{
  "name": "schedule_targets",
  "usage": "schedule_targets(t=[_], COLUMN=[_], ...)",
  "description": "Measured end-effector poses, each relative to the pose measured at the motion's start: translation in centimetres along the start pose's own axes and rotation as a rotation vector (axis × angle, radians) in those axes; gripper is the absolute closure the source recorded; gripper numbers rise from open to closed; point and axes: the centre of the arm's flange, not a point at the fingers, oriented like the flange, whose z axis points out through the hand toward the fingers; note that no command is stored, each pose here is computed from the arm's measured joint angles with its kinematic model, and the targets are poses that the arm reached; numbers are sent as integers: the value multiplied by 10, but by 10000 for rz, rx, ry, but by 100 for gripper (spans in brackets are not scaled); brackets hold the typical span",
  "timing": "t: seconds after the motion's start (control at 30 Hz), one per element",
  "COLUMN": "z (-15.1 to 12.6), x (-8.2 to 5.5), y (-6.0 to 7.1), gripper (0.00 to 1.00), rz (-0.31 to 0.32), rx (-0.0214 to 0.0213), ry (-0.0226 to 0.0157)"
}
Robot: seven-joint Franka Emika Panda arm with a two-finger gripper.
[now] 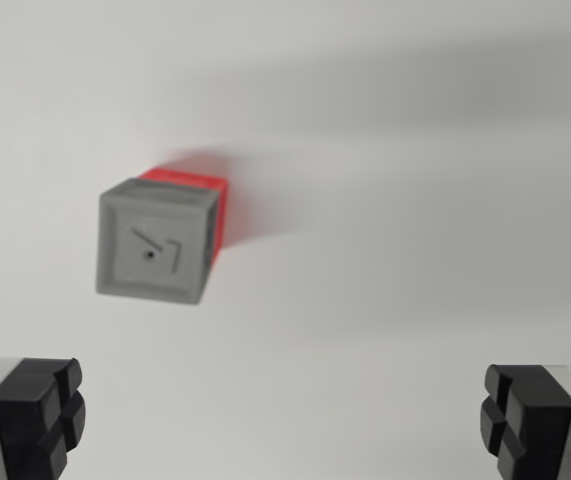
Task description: Destack cube
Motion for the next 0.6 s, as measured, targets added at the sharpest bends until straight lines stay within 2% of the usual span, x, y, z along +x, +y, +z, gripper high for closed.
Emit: schedule_targets(t=[0.47,0.6], z=[35,47], x=[-38,-51], y=[-21,-28], gripper=[0,0], rz=[699,936], rx=[-21,-30], ry=[-149,-206])
